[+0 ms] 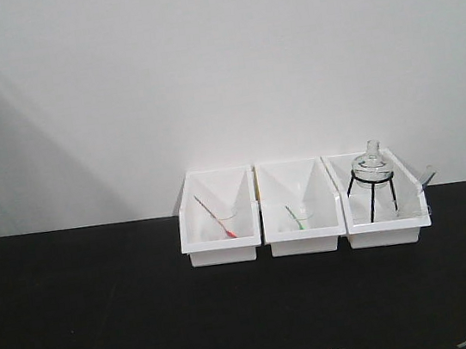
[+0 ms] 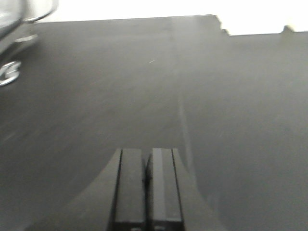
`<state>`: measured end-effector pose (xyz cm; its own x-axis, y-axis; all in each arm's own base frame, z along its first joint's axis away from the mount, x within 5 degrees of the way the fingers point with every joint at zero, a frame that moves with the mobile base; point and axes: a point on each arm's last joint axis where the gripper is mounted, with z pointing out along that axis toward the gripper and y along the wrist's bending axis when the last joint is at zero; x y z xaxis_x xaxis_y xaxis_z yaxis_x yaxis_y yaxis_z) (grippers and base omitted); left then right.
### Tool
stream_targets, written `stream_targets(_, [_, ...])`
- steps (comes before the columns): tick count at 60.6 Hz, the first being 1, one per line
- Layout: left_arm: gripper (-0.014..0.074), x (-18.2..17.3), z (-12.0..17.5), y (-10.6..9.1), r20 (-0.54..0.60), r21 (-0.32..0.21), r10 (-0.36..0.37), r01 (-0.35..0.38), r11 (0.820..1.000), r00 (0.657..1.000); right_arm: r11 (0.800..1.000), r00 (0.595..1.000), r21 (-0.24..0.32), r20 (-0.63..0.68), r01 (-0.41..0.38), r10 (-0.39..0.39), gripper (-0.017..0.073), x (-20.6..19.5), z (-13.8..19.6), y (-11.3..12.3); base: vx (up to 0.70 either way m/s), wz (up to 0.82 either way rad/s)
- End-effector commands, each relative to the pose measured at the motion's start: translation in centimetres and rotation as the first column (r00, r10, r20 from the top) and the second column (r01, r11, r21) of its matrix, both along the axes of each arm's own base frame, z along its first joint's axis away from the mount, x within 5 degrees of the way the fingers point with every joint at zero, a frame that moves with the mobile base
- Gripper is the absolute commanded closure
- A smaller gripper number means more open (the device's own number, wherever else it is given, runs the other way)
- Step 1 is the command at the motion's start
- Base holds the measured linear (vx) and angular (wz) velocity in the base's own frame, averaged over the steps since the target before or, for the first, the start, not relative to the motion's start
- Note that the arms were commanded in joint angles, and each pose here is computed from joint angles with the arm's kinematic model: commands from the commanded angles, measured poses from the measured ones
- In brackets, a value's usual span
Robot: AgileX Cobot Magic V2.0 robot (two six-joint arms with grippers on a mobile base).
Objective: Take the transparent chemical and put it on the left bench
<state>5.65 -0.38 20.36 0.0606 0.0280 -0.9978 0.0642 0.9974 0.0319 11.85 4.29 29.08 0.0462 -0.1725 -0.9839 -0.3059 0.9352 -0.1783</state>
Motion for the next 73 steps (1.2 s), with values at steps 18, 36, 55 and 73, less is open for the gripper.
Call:
stream_targets(18, [0.0597,-0.15,0.27,0.02,0.08,-0.014,0.0,0.001,1.0,0.997,0.999,0.996,0.008,0.083,0.042,-0.043,0.0562,0.12,1.47,-0.38,0.1,-0.17])
stream_targets(36, [0.0597,-0.15,0.27,0.02,0.08,-0.014,0.0,0.001,1.0,0.997,0.999,0.996,0.008,0.083,0.042,-0.043,0.0562,0.12,1.47,-0.38,0.0,-0.01])
stream_targets(55, [0.0597,-0.15,0.27,0.02,0.08,-0.014,0.0,0.001,1.0,0.997,0.999,0.995,0.01,0.087,0.046,-0.047,0.0562,0.13,1.51,-0.41,0.0,0.0])
stream_targets(73, [0.0597,-0.15,0.27,0.02,0.08,-0.014,0.0,0.001,1.0,0.997,0.999,0.996,0.03,0.078,0.043,-0.045,0.0562,0.14,1.48,-0.39,0.0,0.0])
